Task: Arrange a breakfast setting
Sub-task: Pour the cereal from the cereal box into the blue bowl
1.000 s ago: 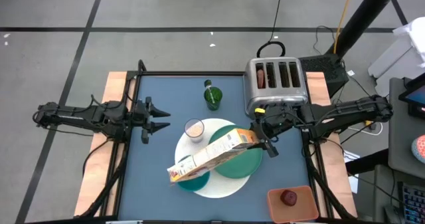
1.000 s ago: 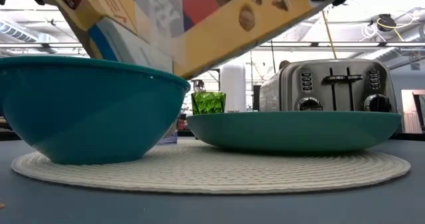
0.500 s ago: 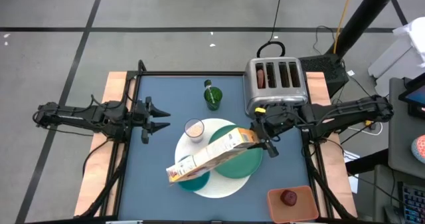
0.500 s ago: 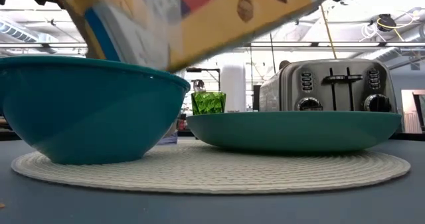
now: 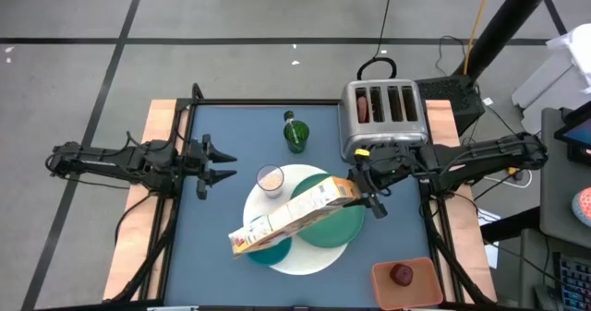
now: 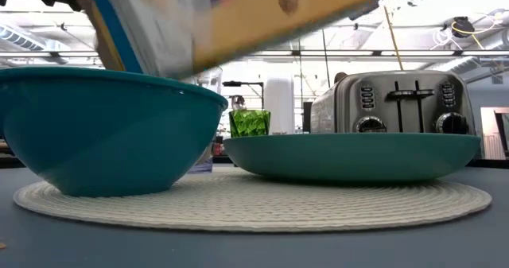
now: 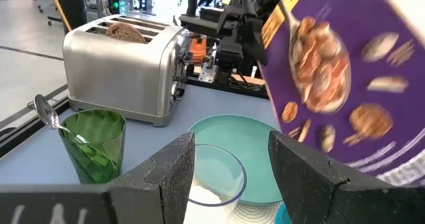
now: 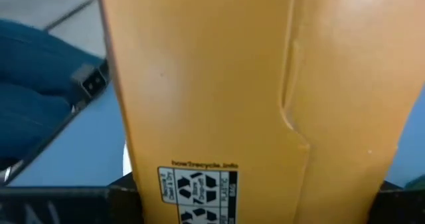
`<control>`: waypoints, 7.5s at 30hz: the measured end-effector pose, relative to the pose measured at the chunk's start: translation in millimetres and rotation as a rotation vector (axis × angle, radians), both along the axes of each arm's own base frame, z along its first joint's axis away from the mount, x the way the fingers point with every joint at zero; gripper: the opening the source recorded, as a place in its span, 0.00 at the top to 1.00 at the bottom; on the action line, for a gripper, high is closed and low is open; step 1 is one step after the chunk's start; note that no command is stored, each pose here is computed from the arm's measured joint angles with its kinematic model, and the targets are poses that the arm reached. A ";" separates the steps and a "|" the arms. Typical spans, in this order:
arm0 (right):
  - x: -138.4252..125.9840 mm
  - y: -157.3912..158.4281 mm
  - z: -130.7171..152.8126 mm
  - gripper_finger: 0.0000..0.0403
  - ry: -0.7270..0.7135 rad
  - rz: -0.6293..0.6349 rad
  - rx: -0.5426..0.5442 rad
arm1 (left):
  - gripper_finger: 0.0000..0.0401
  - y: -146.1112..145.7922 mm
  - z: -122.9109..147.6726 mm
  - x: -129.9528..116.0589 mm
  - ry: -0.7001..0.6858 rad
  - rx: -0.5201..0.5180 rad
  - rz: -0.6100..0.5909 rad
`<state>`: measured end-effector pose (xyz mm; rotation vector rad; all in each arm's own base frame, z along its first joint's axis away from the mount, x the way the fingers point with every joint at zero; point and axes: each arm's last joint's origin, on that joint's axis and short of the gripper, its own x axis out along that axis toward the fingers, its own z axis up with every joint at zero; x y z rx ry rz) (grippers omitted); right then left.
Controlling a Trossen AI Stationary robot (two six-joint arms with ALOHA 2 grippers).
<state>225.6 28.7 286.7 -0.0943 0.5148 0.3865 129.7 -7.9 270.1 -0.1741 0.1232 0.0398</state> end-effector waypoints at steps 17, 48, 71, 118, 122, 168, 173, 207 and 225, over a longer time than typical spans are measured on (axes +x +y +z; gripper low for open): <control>-5.0 -0.4 1.3 0.51 0.045 0.005 -0.016 | 0.51 0.0 0.0 0.0 0.000 -0.001 0.000; -0.8 0.0 0.2 0.51 0.021 0.009 -0.015 | 0.51 0.0 0.0 0.0 0.000 -0.001 0.000; -6.3 -0.6 5.4 0.51 -0.003 0.010 -0.024 | 0.51 0.0 0.1 0.0 0.000 -0.001 0.000; -6.7 -0.7 4.9 0.51 0.014 -0.007 0.001 | 0.51 -165.4 -64.3 10.2 0.310 -0.723 -0.204; -6.7 -0.7 4.9 0.51 0.014 -0.007 0.001 | 0.51 -184.4 -81.6 18.7 0.265 -0.687 -0.206; -5.6 -0.5 6.6 0.51 0.001 -0.015 0.023 | 0.51 -188.3 -100.5 67.7 0.082 -0.239 0.019; -5.5 -0.6 6.6 0.51 0.000 -0.018 0.021 | 0.51 -184.9 -99.7 72.1 0.083 -0.222 0.009; -3.9 -0.4 9.2 0.51 -0.019 -0.067 0.043 | 0.51 -187.6 -94.5 74.4 0.072 -0.334 -0.088; -12.1 0.4 11.7 0.51 0.012 -0.084 0.082 | 0.51 -180.8 -95.0 81.6 0.082 -0.347 -0.085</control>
